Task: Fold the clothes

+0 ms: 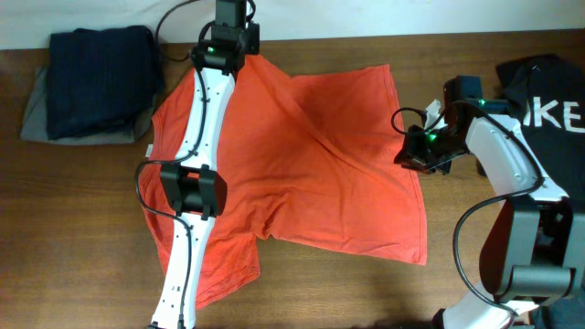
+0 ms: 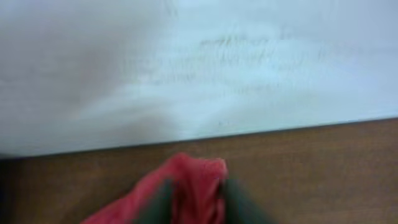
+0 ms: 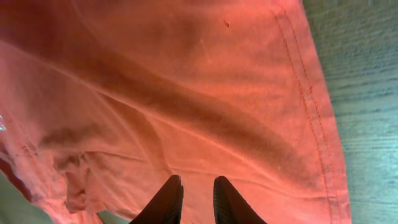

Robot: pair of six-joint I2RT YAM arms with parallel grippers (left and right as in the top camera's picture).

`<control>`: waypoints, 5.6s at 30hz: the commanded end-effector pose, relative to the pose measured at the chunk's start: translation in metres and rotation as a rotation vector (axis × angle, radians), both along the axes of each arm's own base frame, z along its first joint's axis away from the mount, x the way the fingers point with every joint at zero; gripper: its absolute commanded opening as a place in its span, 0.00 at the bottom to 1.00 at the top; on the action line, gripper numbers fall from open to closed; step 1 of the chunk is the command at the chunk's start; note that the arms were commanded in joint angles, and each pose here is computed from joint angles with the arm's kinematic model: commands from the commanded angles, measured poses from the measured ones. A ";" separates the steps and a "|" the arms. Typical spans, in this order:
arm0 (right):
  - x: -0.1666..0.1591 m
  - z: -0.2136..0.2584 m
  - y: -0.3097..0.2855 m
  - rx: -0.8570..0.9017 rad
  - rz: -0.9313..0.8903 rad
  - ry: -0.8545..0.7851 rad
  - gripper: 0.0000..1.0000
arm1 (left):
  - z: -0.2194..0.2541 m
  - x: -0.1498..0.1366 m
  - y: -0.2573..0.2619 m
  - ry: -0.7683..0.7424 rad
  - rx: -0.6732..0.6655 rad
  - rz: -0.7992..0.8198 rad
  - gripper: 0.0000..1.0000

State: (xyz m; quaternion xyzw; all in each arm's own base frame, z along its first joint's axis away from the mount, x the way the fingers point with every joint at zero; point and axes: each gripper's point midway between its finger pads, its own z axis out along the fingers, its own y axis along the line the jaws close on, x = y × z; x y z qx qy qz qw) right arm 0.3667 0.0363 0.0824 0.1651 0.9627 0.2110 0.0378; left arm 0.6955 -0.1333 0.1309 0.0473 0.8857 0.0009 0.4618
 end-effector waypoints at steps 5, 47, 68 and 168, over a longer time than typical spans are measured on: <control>0.019 0.003 -0.001 -0.017 0.009 -0.076 0.19 | -0.012 -0.003 0.003 0.028 0.013 0.026 0.99; 0.238 -0.022 0.021 -0.098 -0.017 -0.539 0.08 | -0.064 -0.116 0.050 0.562 0.161 0.125 0.99; 0.250 -0.078 0.011 -0.169 -0.074 -0.516 0.04 | -0.074 -0.139 0.048 0.667 0.156 0.101 0.99; -0.123 0.135 -0.067 -0.317 -0.194 -0.002 0.99 | 0.031 -0.476 0.144 0.983 -0.071 0.563 0.99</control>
